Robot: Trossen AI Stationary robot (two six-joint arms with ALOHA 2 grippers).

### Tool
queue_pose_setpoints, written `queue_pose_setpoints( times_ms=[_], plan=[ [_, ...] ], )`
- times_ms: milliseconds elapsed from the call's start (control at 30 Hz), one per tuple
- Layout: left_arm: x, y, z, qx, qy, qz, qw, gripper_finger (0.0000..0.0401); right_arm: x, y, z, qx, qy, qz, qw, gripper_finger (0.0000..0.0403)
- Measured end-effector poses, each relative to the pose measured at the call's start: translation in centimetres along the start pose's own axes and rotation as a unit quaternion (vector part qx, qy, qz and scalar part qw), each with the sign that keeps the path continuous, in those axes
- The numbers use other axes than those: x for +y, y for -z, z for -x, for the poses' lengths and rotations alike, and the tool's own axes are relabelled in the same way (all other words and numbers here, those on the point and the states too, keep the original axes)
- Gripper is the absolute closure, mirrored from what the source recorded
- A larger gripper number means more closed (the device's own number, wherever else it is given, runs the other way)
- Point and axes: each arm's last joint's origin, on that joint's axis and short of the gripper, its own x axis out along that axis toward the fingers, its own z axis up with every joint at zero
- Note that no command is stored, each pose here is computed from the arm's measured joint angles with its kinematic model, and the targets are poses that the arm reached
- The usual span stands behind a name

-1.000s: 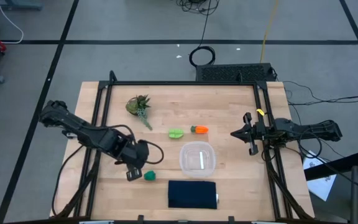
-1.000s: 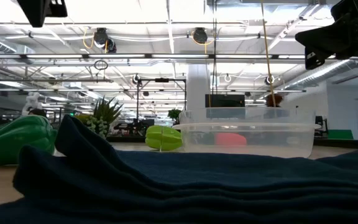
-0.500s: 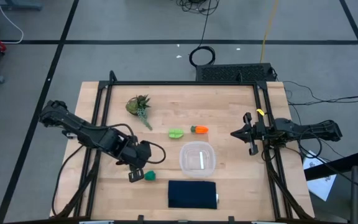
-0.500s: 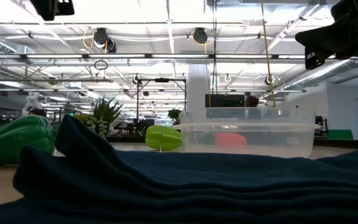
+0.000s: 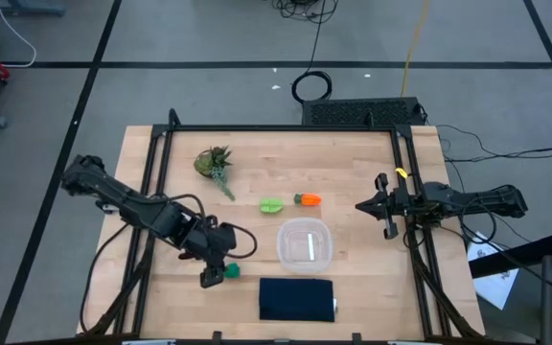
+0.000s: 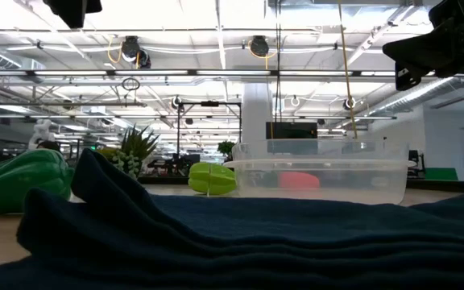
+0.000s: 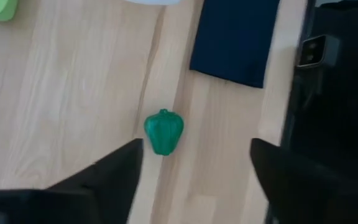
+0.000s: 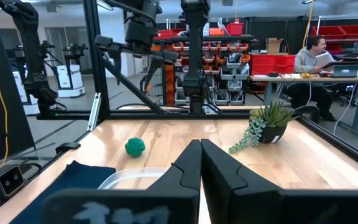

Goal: Pick and placing Produce into tupperware
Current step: Put the green bell pepper into the transparent bin

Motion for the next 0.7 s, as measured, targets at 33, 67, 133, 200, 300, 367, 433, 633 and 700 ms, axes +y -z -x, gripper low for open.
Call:
queue_pose_setpoints(
  times_ms=[33, 67, 133, 200, 300, 367, 433, 633, 700],
  plan=[
    [-0.1, 0.0, -0.2, -0.002, -0.007, -0.003, 1.0, 0.0076, 0.0, 0.0, 0.0, 0.0, 0.0, 0.0, 1.0, 0.0403],
    [-0.2, 0.0, -0.5, -0.002, -0.013, -0.004, 1.0, 0.0061, 0.0, 0.0, 0.0, 0.0, 0.0, 0.0, 1.0, 0.0403],
    [-0.4, -0.1, -1.3, 0.0, -0.024, -0.007, 1.0, 0.0038, 0.0, 0.0, 0.0, 0.0, 0.0, -0.001, 1.0, 0.0403],
    [-0.5, -0.1, -2.2, 0.009, -0.039, -0.009, 0.999, 0.0022, 0.0, 0.0, 0.0, 0.0, 0.0, -0.001, 1.0, 0.0403],
    [-0.6, -0.2, -3.6, 0.022, -0.054, 0.001, 0.998, 0.0012, 0.0, 0.0, 0.0, 0.001, 0.0, -0.001, 1.0, 0.0403],
    [-0.7, -0.3, -4.7, 0.037, -0.062, 0.004, 0.997, 0.0011, 0.0, 0.0, 0.0, 0.002, 0.0, -0.002, 1.0, 0.0403],
    [-0.8, -0.2, -5.6, 0.052, -0.067, 0.004, 0.996, 0.0011, 0.0, 0.0, 0.0, 0.002, 0.0, -0.002, 1.0, 0.0403],
    [-1.1, 0.1, -7.7, 0.084, -0.078, -0.001, 0.993, 0.0011, 0.0, 0.1, 0.0, 0.005, 0.0, -0.002, 1.0, 0.0403],
    [-1.2, 0.2, -8.3, 0.09, -0.085, -0.001, 0.992, 0.0011, 0.0, 0.1, 0.0, 0.005, 0.0, -0.002, 1.0, 0.0403]
  ],
)
